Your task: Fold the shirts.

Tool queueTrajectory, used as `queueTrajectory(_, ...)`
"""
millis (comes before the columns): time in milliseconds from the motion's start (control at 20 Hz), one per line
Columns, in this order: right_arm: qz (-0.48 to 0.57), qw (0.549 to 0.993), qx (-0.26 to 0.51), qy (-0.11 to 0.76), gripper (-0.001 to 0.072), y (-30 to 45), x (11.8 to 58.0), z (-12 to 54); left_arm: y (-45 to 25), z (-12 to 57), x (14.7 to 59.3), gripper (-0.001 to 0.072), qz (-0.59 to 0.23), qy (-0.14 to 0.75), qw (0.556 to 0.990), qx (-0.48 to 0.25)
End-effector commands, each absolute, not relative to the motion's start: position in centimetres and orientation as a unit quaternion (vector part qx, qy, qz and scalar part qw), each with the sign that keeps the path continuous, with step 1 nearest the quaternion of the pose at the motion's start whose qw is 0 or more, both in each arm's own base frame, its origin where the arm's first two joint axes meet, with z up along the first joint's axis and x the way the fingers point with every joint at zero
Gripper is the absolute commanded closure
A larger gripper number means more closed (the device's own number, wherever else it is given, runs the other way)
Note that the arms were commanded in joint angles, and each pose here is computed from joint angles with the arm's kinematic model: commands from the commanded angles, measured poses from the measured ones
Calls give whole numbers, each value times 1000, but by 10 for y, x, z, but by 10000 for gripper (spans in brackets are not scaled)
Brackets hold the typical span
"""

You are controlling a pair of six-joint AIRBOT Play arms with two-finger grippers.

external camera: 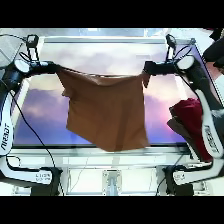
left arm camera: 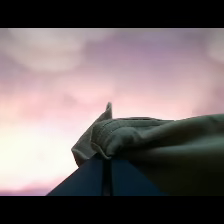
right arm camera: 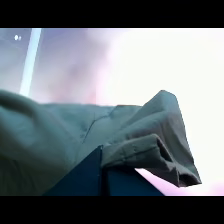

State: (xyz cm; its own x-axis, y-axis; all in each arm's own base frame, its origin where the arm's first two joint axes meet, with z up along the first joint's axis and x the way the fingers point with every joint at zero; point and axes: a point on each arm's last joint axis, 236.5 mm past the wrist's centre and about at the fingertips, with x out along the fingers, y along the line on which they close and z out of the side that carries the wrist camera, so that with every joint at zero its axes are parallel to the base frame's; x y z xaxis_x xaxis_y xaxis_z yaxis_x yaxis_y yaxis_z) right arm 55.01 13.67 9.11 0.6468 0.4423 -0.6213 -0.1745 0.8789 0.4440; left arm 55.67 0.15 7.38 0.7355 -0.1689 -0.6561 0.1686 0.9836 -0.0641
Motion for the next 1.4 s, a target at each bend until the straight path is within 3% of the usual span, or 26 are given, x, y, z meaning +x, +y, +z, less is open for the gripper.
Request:
queueTrajectory(0, 162, 899, 208, 350, 705, 149, 603, 64, 32, 32, 530, 696, -58, 441, 895, -3)
queueTrajectory(350, 211, 915, 202, 278, 700, 208, 641, 110, 72, 3, 479, 696, -19, 542, 840, -25)
queueTrajectory(400, 218, 915, 200, 274, 567, 213, 639, 119, 72, 3, 478, 696, -19, 544, 838, -26)
queueTrajectory(450, 229, 912, 195, 279, 317, 216, 635, 127, 71, 3, 478, 696, -20, 545, 838, -27)
queueTrajectory(500, 240, 907, 188, 291, 248, 214, 629, 134, 69, 3, 478, 695, -22, 544, 838, -28)
queueTrajectory(550, 251, 897, 175, 318, 251, 207, 616, 139, 65, 3, 479, 695, -27, 543, 839, -34)
queueTrajectory(650, 245, 877, 123, 395, 344, 164, 577, 137, 57, 4, 480, 695, -35, 540, 840, -42)
queueTrajectory(900, 123, 788, 58, 601, 347, 31, 434, 128, 55, 5, 481, 695, -37, 540, 840, -42)
queueTrajectory(1150, 182, 746, 169, 618, 345, 114, 342, 64, 55, 4, 480, 695, -37, 541, 839, -42)
queueTrajectory(1350, 182, 622, 369, 666, 237, 213, 237, -34, 53, 3, 477, 695, -40, 547, 835, -44)
